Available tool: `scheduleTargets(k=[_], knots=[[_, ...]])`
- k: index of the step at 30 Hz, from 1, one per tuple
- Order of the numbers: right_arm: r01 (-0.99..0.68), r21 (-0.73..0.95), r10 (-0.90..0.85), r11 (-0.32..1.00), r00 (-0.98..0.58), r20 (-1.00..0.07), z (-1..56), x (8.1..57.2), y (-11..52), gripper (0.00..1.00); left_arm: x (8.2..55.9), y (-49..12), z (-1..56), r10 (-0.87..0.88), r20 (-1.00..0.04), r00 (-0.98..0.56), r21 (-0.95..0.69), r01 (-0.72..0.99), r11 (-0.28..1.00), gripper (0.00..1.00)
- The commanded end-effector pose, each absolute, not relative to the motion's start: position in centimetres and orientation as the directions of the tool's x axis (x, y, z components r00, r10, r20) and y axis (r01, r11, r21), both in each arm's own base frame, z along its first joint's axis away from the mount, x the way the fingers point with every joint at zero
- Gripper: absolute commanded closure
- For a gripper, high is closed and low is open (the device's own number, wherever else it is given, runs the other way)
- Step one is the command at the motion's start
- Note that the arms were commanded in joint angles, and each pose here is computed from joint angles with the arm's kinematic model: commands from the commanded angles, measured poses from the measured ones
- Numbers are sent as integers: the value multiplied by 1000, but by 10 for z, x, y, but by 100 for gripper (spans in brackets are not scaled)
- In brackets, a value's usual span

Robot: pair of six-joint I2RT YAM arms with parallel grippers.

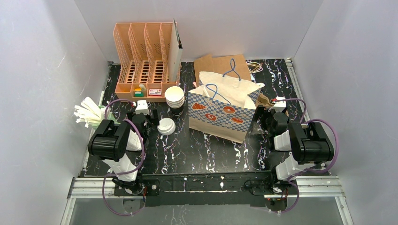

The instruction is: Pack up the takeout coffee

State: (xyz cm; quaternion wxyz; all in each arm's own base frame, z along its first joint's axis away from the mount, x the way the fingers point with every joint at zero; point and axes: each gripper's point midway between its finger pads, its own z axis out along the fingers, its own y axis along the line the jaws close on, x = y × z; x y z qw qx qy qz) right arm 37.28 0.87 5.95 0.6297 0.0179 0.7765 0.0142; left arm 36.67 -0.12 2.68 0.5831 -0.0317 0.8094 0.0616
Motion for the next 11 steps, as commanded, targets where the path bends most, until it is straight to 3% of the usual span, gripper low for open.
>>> scheduleTargets(k=[1, 11], knots=[[21, 44, 48, 999, -207, -977, 60, 377, 6, 2, 368, 1, 31, 30, -954, -298, 71, -126, 990, 2], [21, 45, 48, 999, -207, -977, 61, 377, 6, 2, 368, 1, 30, 30, -953, -300, 68, -119, 991, 2]])
